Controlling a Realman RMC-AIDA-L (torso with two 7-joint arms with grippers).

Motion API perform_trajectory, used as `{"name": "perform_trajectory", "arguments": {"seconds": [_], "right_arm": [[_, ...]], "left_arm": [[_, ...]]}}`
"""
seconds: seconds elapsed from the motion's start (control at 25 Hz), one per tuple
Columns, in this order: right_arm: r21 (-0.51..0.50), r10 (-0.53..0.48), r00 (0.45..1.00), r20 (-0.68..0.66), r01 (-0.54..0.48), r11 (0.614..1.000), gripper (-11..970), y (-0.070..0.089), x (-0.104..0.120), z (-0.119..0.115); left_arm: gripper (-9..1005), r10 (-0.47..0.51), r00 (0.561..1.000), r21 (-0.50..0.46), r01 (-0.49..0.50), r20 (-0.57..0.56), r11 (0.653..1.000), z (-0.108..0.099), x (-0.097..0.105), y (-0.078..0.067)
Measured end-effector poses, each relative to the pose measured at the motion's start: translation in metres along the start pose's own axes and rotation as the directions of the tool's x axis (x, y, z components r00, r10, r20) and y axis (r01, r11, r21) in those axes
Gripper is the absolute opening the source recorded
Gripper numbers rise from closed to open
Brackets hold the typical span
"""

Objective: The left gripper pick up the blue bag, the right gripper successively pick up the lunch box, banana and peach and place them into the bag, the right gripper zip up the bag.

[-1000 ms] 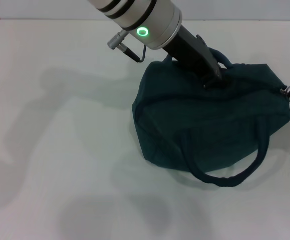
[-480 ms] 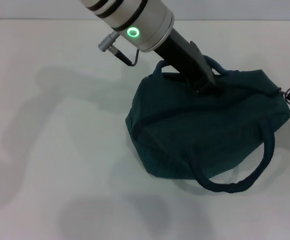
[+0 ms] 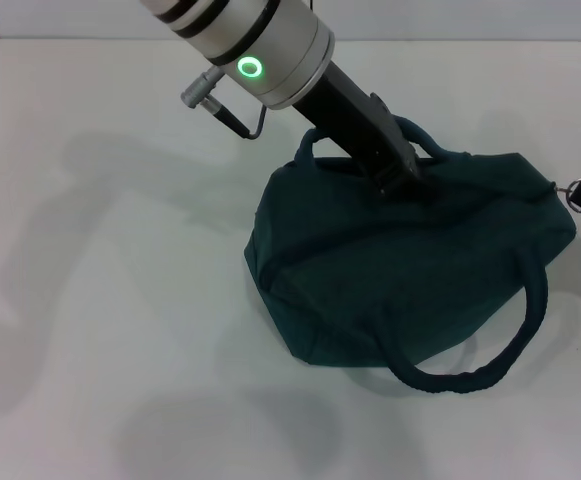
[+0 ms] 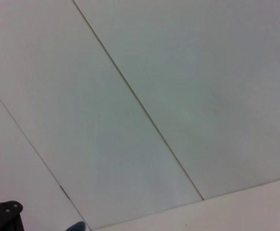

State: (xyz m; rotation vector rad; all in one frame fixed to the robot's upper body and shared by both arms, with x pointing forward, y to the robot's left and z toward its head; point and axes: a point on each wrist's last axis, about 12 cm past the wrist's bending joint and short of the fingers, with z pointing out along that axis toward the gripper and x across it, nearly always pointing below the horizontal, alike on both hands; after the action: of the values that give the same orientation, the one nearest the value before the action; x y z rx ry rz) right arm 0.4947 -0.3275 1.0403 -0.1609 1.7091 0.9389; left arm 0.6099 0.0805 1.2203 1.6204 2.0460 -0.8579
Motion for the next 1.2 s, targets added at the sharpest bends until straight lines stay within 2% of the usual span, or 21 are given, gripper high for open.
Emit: {"name": "perform_trajectory", "arguments": {"seconds": [0.2,0.44,0.64,0.76,0.84,1.04,1.08,1.12,1.2], "right_arm": [[-0.005,-0.002,0.999,-0.032,0.002,1.000,20,0.000,0.003,0.003],[-0.035,-0.001,0.999,-0.038,0.000,0.999,20,0.005,0.006,0.003],[-0.049,-0.074,0.997,0.030,0.076,0.996,20,0.007,0.002,-0.005],[-0.025,-0.080,0.994,0.076,0.082,0.996,140,0.006,-0.001,-0.012],[-0.003,-0.074,0.991,0.116,0.075,0.997,220,0.004,-0.003,-0.018],[0.037,-0.106,0.970,0.220,0.100,0.994,310,0.001,-0.014,-0.039],[0.026,-0.142,0.958,0.249,0.140,0.990,329,0.002,-0.022,-0.046],[0.004,-0.169,0.949,0.268,0.174,0.985,347,0.004,-0.029,-0.049],[-0.057,-0.214,0.931,0.296,0.241,0.969,383,0.008,-0.045,-0.054]], "left_arm": [[96,-0.001,1.000,0.007,0.001,-0.001,1.000,0.000,0.000,-0.001],[105,-0.006,0.999,0.003,0.006,0.050,1.000,-0.006,0.004,0.001],[112,0.016,0.993,-0.048,-0.011,0.121,0.999,-0.014,0.011,0.002],[116,0.050,0.975,-0.089,-0.031,0.218,0.996,-0.026,0.019,0.000],[204,0.077,0.958,-0.127,-0.043,0.276,0.991,-0.038,0.027,-0.003],[414,0.085,0.904,-0.190,-0.004,0.419,0.982,-0.066,0.059,-0.008],[454,0.085,0.904,-0.190,-0.004,0.419,0.982,-0.066,0.059,-0.008],[493,0.062,0.872,-0.188,0.035,0.486,0.981,-0.078,0.078,-0.012],[572,0.053,0.850,-0.185,0.053,0.525,0.981,-0.085,0.092,-0.015]]}}
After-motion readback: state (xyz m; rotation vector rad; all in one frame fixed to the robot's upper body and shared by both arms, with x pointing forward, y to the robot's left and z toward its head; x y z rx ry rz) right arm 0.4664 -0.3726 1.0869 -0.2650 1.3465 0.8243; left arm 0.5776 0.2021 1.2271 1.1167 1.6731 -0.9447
